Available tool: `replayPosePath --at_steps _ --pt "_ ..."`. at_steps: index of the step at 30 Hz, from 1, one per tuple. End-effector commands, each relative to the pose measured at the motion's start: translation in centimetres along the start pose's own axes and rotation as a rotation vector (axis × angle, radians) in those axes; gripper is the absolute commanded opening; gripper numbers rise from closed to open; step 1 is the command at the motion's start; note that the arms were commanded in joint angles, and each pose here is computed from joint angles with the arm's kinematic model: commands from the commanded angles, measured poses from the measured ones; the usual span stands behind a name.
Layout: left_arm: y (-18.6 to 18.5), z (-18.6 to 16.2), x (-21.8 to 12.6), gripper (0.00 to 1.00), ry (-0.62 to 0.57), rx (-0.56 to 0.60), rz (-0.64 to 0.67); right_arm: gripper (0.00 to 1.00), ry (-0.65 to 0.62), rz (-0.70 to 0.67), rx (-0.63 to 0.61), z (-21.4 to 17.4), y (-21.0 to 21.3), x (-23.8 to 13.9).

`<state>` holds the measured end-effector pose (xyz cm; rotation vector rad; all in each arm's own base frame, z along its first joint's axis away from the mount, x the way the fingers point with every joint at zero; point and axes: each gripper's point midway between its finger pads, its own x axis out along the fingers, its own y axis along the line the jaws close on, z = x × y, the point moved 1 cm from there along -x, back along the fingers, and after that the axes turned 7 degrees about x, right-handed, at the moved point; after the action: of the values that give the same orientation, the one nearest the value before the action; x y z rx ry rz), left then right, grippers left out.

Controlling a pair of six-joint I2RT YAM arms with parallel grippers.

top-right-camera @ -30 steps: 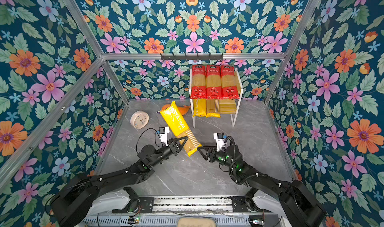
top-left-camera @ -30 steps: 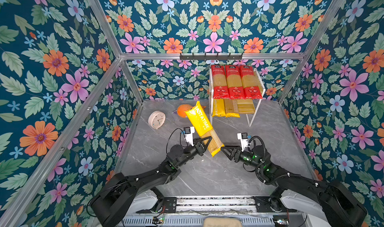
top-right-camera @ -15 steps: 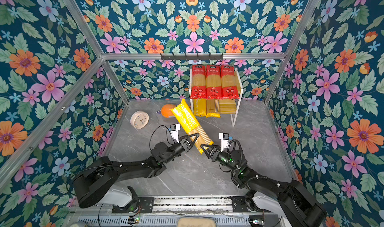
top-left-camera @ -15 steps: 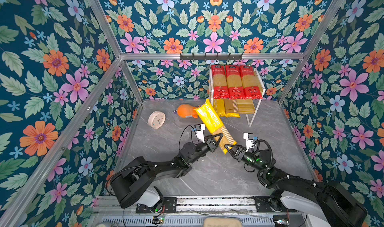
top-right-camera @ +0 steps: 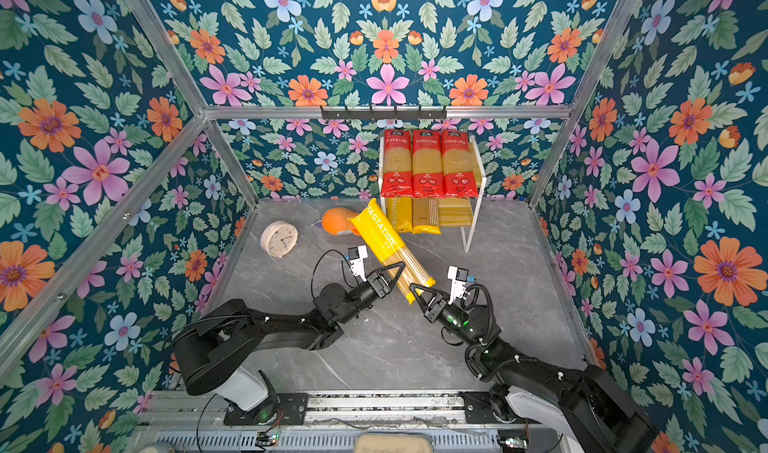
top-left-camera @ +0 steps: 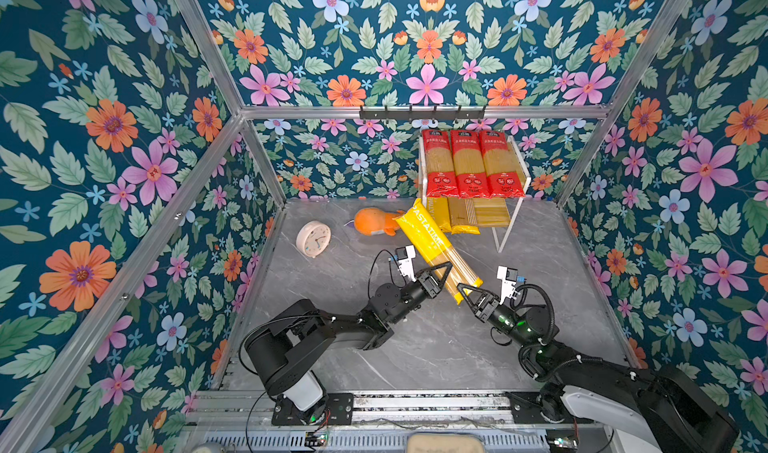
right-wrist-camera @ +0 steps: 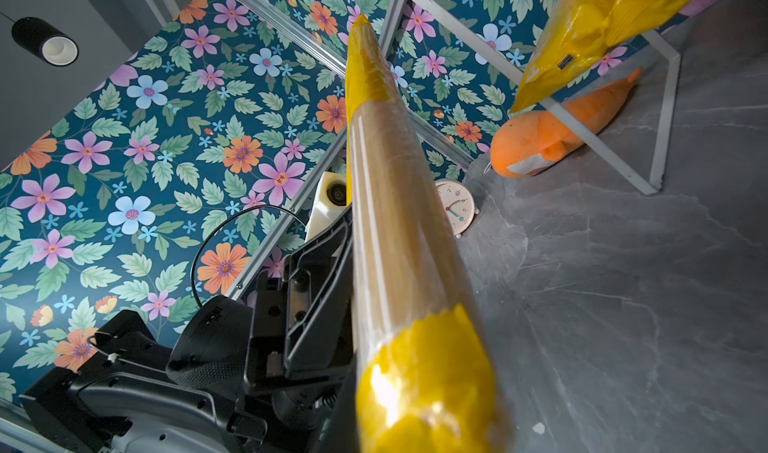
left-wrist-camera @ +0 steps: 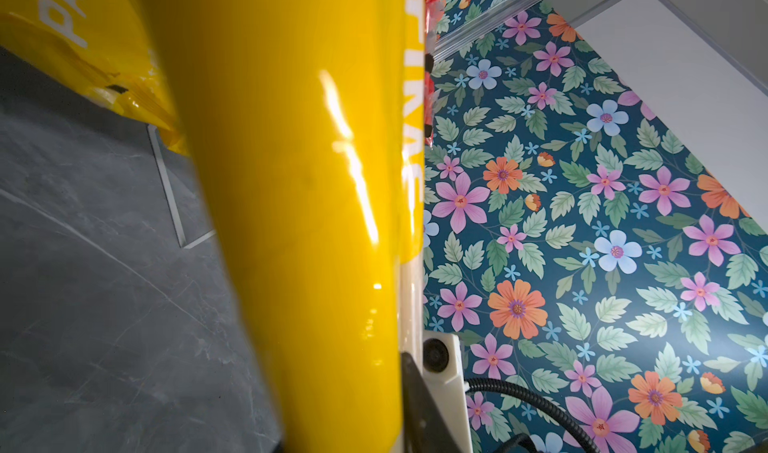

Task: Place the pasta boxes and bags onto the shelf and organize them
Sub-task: 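Carry the upright yellow bag toward the shelf with the right gripper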

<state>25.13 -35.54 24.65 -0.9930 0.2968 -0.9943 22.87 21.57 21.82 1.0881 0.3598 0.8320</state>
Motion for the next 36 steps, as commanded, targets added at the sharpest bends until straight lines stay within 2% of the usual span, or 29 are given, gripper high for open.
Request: replayPosePath --at_steps 1,4,15,20,30,36 --pt "-3.5 0.4 -0.3 0.31 -0.004 0.004 -0.157 0.05 -0.086 -0.075 0.003 1.3 -1.2 -0.5" --pt "-2.9 0.3 -0.2 0.4 -0.005 -0.003 -0.143 0.0 -0.114 -0.122 0.004 1.8 -1.7 -1.2" --pt "-1.5 0.4 -1.4 0.57 -0.021 -0.012 -0.104 0.0 -0.219 -0.196 -0.023 4.1 -1.2 -2.8" --pt "-0.5 1.0 -3.3 0.6 -0.036 0.023 -0.042 0.0 -0.272 -0.248 -0.025 5.5 -1.5 -3.3" --pt "2.4 1.4 -7.9 0.63 0.001 0.188 0.202 0.0 -0.37 -0.251 -0.018 9.7 -0.4 -3.5" --pt "4.2 1.5 -10.6 0.64 -0.003 0.232 0.315 0.0 -0.452 -0.28 -0.006 13.7 -0.1 -2.3"
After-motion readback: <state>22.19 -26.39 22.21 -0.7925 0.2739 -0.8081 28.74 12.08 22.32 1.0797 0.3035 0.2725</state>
